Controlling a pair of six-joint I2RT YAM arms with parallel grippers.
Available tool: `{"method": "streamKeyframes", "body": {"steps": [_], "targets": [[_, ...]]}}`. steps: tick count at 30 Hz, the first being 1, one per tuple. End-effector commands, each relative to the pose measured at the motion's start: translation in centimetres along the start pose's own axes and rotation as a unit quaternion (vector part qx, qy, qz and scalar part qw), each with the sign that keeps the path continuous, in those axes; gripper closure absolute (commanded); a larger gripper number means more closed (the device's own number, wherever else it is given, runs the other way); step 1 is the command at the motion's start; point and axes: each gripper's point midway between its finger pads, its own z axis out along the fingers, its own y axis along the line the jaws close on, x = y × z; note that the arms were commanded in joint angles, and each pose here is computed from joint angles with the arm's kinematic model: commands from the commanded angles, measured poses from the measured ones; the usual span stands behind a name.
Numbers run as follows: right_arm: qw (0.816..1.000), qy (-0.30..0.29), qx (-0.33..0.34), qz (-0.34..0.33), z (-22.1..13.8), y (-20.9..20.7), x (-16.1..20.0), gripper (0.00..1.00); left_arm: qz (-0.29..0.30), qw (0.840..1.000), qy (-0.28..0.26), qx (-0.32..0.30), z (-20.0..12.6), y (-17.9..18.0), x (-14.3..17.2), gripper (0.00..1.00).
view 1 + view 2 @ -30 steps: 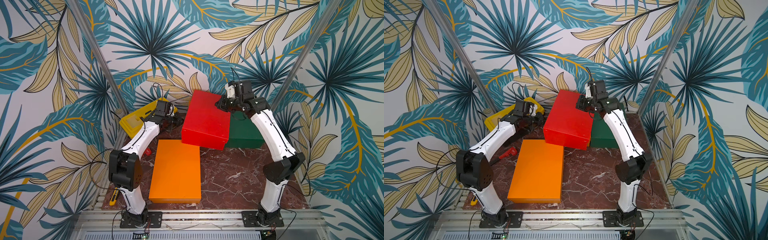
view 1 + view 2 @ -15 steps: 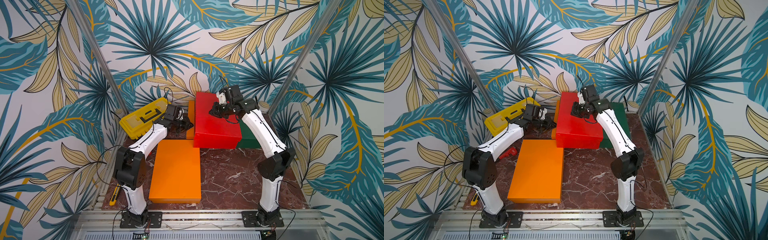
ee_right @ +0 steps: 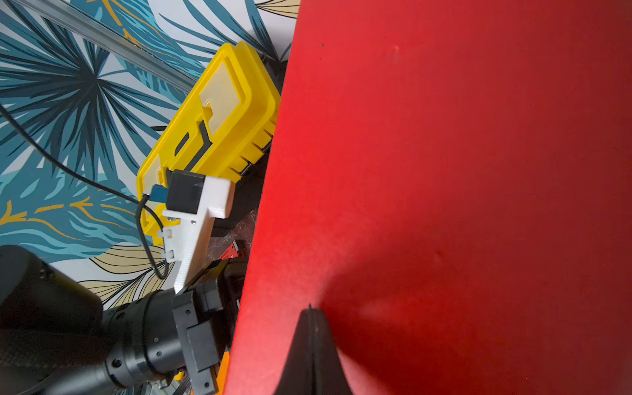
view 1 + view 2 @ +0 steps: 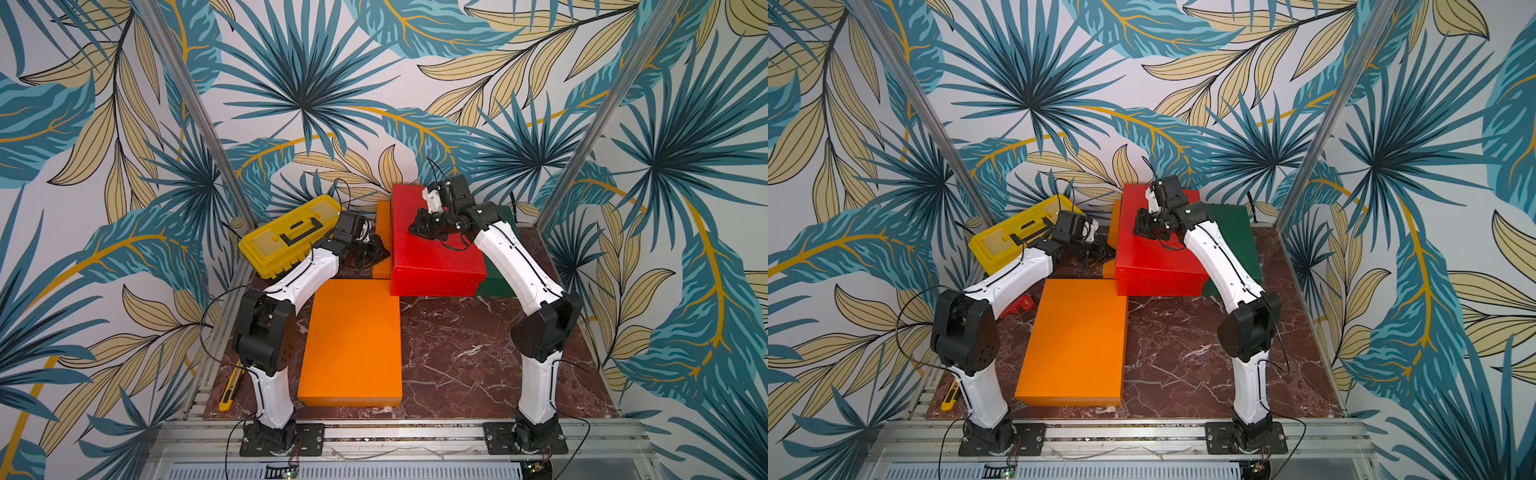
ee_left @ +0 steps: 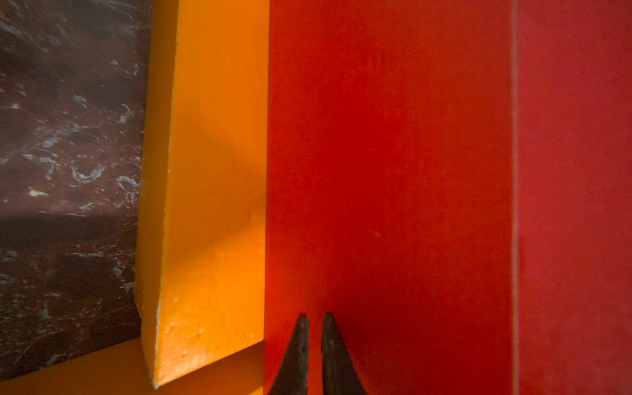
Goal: Stack the shoeboxes
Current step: Move the shoebox to the shoebox.
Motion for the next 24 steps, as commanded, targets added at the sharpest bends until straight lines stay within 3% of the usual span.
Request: {"method": "streamKeyframes", "body": {"steps": [1, 8, 13, 16, 21, 24], "targets": [[1.000, 0.011, 0.027, -0.003, -0.7, -0.9, 0.6, 1.00, 0.039, 0.998, -0.025, 0.045, -2.1, -4.0, -1.4, 0.88], [0.998, -0.054, 0.038, 0.018, -5.4, -3.3, -3.7, 1.00, 0.040, 0.996, -0.077, 0.033, -4.7, -3.3, -5.8, 0.88], [0.997, -0.067, 0.040, 0.003, -5.6, -3.5, -5.4, 1.00, 0.041, 0.994, -0.094, 0.031, -4.1, -2.8, -8.5, 0.88], [0.997, -0.074, 0.031, -0.001, -4.7, -3.4, -6.6, 1.00, 0.039, 0.994, -0.095, 0.031, -3.0, -2.4, -9.7, 0.88], [0.995, -0.083, -0.060, 0.009, -2.0, -0.9, -8.2, 1.00, 0.024, 0.996, -0.083, 0.036, 0.0, -1.6, -10.9, 0.88], [0.994, -0.063, -0.082, 0.025, 0.7, -0.9, -7.9, 1.00, 0.010, 0.997, -0.068, 0.041, 2.0, -1.0, -11.0, 0.89]]}}
